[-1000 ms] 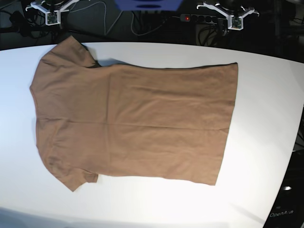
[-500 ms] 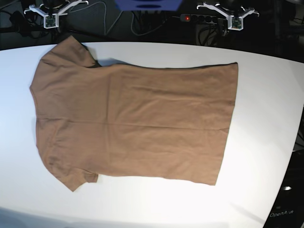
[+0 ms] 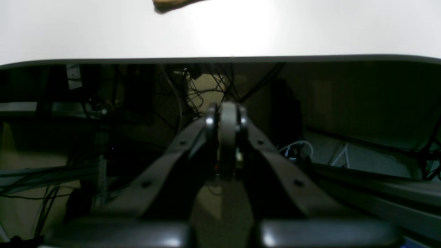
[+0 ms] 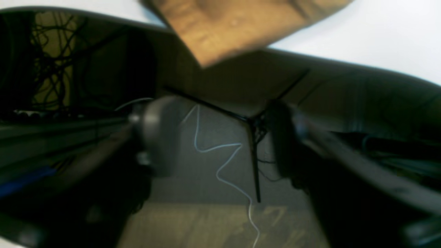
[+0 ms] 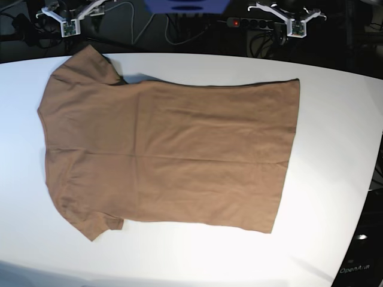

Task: Fold the T-shirt properly
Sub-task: 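Move both grippers out from rest toward the shirt's collar edge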

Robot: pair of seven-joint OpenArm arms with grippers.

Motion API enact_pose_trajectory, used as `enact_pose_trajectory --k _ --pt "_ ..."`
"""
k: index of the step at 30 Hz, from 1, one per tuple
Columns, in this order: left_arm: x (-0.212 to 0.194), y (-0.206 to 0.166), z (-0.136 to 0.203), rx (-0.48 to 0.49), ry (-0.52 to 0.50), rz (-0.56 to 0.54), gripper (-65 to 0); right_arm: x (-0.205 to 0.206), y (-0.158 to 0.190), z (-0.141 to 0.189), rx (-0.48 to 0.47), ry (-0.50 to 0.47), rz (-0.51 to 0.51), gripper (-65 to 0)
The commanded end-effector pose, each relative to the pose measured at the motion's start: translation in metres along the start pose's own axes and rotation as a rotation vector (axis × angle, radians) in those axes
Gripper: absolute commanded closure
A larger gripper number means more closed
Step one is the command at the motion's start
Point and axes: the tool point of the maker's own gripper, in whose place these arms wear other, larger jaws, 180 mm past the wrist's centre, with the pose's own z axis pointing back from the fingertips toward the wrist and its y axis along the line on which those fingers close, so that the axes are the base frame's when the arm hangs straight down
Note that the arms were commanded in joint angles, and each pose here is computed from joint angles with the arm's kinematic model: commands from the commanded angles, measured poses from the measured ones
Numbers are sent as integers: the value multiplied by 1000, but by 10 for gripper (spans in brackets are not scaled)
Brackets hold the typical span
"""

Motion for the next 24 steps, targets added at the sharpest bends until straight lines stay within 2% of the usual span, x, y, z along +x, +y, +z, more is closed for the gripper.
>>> enact_pose_trajectory --k 1,6,19,24 --pt "5 2 4 4 -23 -2 -7 4 -2 4 -2 -20 3 -483" --pt "5 2 4 4 -25 -2 -7 5 0 4 6 -22 5 -540" --pt "19 3 -6 9 -65 -1 -7 20 -2 2 5 -60 14 -540" --pt "24 3 -9 9 -78 0 -7 23 9 -1 33 -66 12 -541"
